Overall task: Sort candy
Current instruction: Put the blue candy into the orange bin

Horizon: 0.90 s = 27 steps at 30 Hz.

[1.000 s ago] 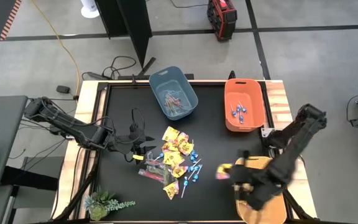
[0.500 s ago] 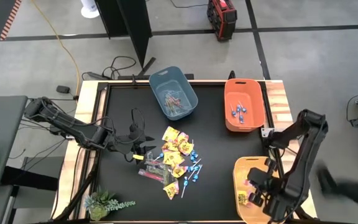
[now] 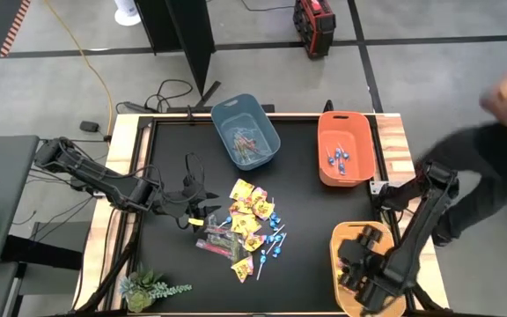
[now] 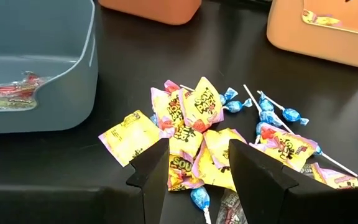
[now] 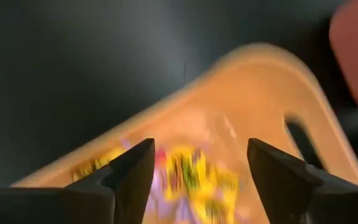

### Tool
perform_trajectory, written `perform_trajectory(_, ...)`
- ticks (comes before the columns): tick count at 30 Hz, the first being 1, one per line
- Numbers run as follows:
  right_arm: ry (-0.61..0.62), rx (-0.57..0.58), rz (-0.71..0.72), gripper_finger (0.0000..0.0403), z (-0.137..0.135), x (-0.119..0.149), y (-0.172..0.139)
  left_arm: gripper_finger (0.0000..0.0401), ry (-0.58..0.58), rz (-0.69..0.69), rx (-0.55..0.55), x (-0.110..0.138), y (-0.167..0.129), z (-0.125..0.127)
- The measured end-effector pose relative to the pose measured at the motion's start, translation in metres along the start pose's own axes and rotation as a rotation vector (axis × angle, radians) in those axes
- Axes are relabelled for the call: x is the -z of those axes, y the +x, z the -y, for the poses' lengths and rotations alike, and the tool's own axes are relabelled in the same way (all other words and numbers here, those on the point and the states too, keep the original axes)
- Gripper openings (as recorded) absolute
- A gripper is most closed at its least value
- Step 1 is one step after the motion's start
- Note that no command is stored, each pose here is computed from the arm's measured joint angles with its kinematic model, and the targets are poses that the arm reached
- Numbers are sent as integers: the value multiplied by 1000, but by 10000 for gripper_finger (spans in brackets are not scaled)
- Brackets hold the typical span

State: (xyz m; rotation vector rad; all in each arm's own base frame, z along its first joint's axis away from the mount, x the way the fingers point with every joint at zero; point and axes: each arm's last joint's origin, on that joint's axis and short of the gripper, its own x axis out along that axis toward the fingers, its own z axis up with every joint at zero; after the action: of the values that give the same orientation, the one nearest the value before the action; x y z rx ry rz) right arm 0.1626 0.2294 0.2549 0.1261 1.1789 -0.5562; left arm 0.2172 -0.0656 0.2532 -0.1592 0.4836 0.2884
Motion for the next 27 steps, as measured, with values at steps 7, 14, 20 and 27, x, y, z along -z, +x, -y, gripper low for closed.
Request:
perform_trajectory(7, -127, -70, 96, 276, -7, -52, 21, 160, 2, 3, -6, 0, 0, 0)
perform_trajectory(14, -291, -207, 298, 275, -20, -107, 36, 160, 3, 3, -6, 0, 0, 0)
perform_trajectory(20, -479, -253, 265, 260, -37, -128, 72, 160, 4, 0, -6, 0, 0, 0)
perform_trajectory(27, -597, -266, 116, 210, -63, -120, 127, 160, 11, -11, -11, 1, 0, -1)
